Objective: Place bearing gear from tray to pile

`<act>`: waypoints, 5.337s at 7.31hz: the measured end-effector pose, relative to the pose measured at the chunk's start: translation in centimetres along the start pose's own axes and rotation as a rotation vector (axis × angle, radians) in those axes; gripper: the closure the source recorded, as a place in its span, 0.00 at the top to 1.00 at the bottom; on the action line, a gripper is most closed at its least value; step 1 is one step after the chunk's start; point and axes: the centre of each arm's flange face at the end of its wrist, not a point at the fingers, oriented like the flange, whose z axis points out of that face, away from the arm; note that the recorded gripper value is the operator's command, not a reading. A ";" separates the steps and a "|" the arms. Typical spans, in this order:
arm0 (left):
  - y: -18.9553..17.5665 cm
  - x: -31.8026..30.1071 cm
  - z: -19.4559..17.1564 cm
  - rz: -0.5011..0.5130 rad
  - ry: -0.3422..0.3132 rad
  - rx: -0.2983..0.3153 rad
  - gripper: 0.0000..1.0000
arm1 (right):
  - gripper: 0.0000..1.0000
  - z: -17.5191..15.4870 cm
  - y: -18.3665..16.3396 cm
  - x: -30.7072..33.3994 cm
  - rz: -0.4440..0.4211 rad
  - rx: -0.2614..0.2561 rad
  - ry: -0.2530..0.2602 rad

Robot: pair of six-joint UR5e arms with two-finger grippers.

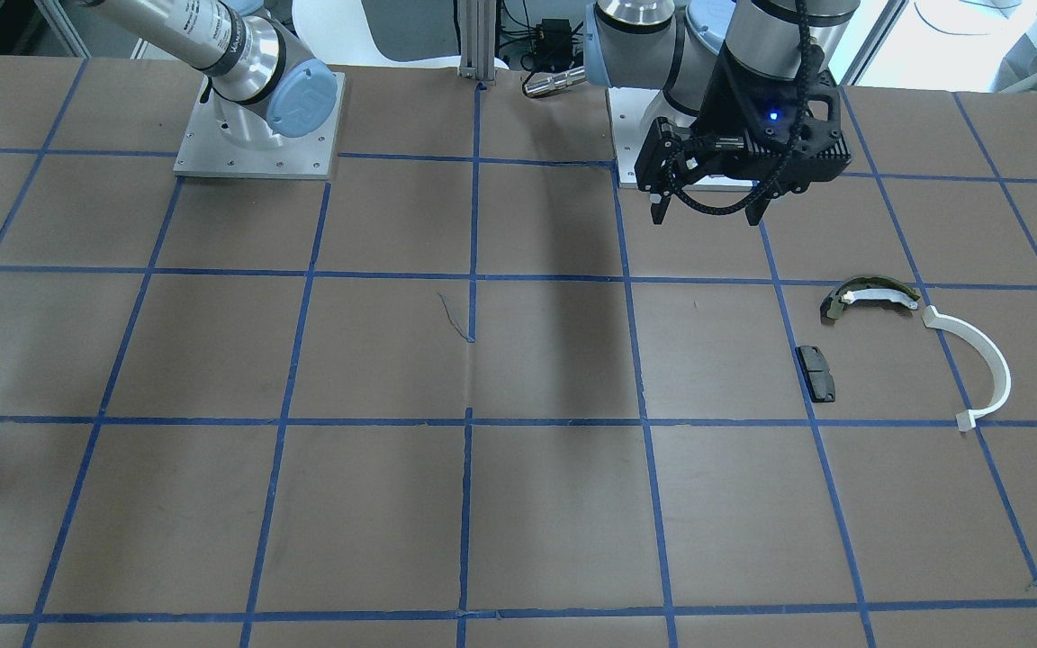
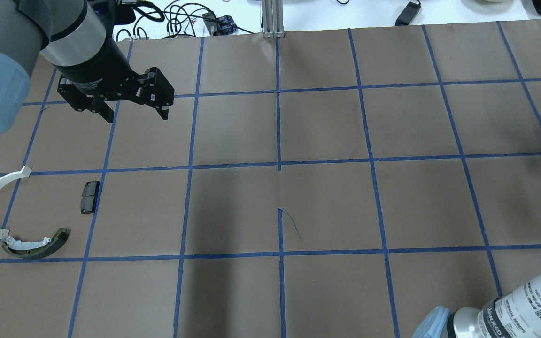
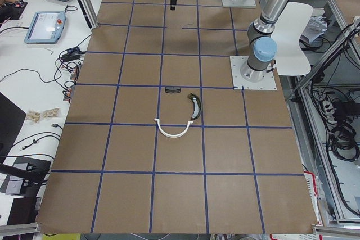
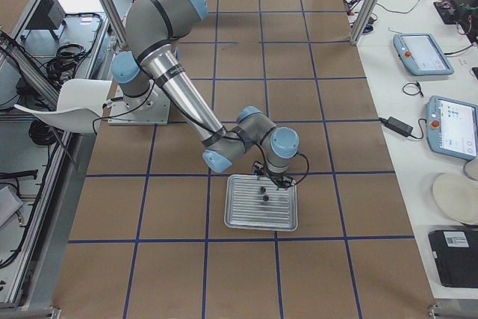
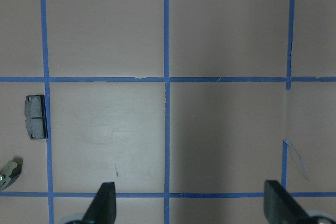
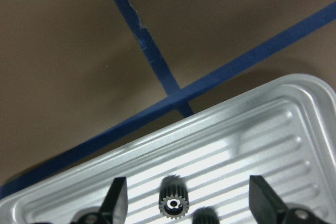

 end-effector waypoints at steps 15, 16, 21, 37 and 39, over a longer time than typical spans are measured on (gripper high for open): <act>-0.1 -0.1 -0.1 -0.002 0.001 0.002 1.00 | 0.00 -9.1 -8.8 -4.3 0.339 0.000 -0.138; -0.1 -0.1 -0.1 -0.002 0.001 0.003 1.00 | 0.00 -10.4 -12.9 -5.1 0.414 0.008 -0.150; -0.1 -0.1 -0.2 -0.001 0.000 0.003 1.00 | 0.00 -14.3 -39.1 -15.3 0.700 0.019 -0.197; -0.3 0.0 0.1 -0.002 0.003 -0.003 1.00 | 1.00 -5.4 -64.2 -38.0 1.006 0.204 -0.140; -0.5 0.0 0.5 -0.002 0.002 -0.008 1.00 | 1.00 -8.3 -58.2 -30.8 1.019 0.190 -0.100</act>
